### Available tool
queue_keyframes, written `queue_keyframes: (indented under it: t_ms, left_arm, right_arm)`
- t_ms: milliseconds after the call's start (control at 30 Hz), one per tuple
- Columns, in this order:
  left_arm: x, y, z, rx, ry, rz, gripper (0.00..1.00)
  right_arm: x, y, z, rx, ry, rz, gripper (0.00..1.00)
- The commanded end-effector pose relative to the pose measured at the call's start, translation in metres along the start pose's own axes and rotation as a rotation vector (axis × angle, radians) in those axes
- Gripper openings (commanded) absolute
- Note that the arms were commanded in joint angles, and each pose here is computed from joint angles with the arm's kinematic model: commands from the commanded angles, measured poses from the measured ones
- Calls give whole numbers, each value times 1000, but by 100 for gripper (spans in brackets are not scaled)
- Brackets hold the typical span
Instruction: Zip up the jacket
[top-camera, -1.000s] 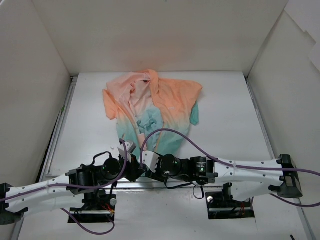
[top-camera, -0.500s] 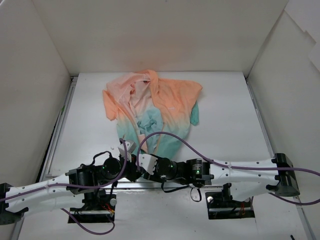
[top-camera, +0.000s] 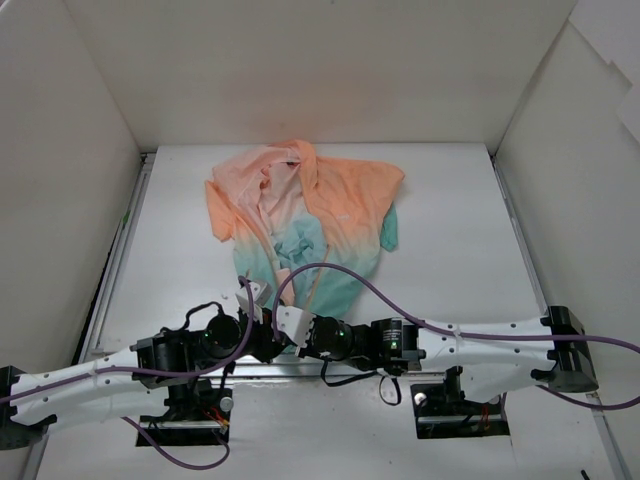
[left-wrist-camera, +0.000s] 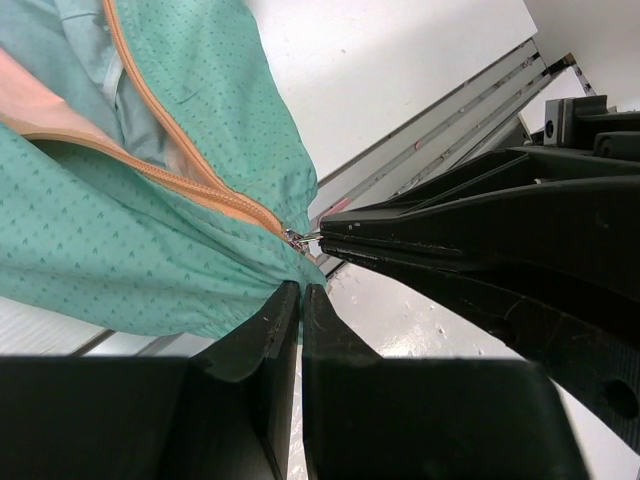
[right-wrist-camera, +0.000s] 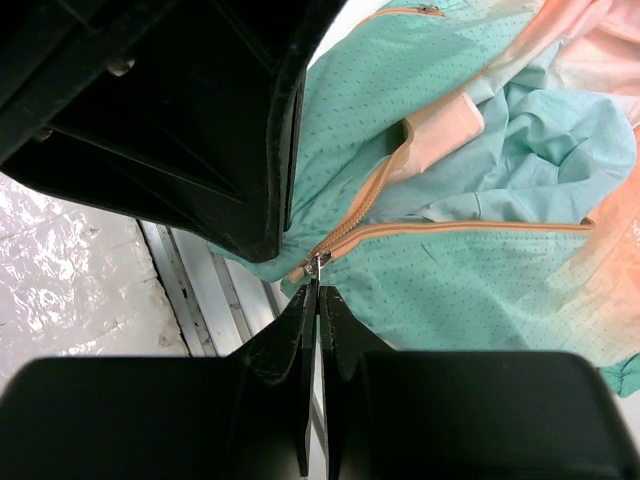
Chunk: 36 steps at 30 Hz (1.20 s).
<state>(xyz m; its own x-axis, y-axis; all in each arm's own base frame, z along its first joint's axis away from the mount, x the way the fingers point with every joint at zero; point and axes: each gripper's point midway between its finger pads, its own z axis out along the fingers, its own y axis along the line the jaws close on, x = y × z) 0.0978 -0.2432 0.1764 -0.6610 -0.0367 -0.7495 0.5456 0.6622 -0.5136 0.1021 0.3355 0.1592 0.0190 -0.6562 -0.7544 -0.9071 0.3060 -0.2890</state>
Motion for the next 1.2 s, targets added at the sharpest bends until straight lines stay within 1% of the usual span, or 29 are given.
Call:
queue_keyframes:
  t_ms: [0, 133, 233, 300, 333, 367, 433, 467, 533, 567, 633, 667, 733, 767, 800, 833, 867, 933, 967, 1000, 1033, 1100, 1133, 1167]
  left_arm:
    - [-26, -27, -7, 79, -53, -29, 0]
    - [-25, -29, -6, 85, -46, -27, 0]
    - [-20, -28, -4, 84, -31, -25, 0]
    - [-17, -27, -4, 89, -27, -29, 0]
    - [-18, -28, -5, 100, -30, -33, 0]
    - [-16, -27, -5, 100, -28, -35, 0]
    - [-15, -28, -6, 110, -29, -42, 0]
    - [-14, -28, -5, 111, -26, -40, 0]
    - [-13, -28, -5, 115, -21, -33, 0]
    - [-11, -27, -5, 114, -16, -30, 0]
    - [-9, -28, -5, 122, -9, -24, 0]
    - [-8, -28, -5, 123, -6, -21, 0]
    - [-6, -28, -6, 124, 4, -18, 0]
    - [-5, -27, -6, 125, 7, -17, 0]
    - [-3, -26, -6, 124, 12, -16, 0]
    - [-3, -27, -6, 128, 14, -17, 0]
    - [-1, -25, -6, 126, 16, -17, 0]
    - [0, -23, -8, 121, 15, -18, 0]
    - [1, -21, -8, 114, 18, -19, 0]
    - [2, -19, -9, 107, 21, -19, 0]
    - [-1, -17, -10, 92, 6, -23, 0]
    - [-9, -5, -13, 19, -26, -74, 0]
    - [-22, 7, -14, -54, -96, -103, 0]
    - [-28, 10, -16, -74, -124, -130, 0]
  right_arm:
    - [-30, -9, -9, 38, -98, 48, 0]
    - [-33, -13, -14, 51, -124, 65, 0]
    - [-36, -21, -15, 101, -150, 95, 0]
    - [-44, -28, -17, 136, -199, 131, 0]
    - [-53, -32, -17, 155, -247, 160, 0]
    - [-50, -34, -15, 165, -256, 172, 0]
    - [-59, -44, -14, 167, -301, 232, 0]
    - [-57, -55, -11, 182, -302, 262, 0]
    - [-62, -60, -3, 155, -325, 307, 0]
    - [-61, -78, 1, 183, -319, 332, 0]
    - [-56, -78, 16, 126, -281, 377, 0]
    - [-54, -92, 23, 129, -262, 404, 0]
    - [-55, -98, 30, 85, -254, 442, 0]
    - [-56, -118, 31, 105, -257, 474, 0]
    - [-51, -124, 39, 105, -238, 493, 0]
    - [-55, -124, 40, 67, -250, 510, 0]
    - [-55, -141, 44, 86, -253, 539, 0]
    - [-64, -150, 45, 59, -281, 567, 0]
    - [-66, -167, 45, 83, -295, 588, 0]
    - [-70, -171, 44, 75, -306, 593, 0]
    - [-69, -182, 43, 89, -315, 604, 0]
    - [-78, -183, 38, 74, -331, 598, 0]
    - [-76, -182, 35, 67, -324, 599, 0]
    - [-76, -174, 29, 49, -328, 598, 0]
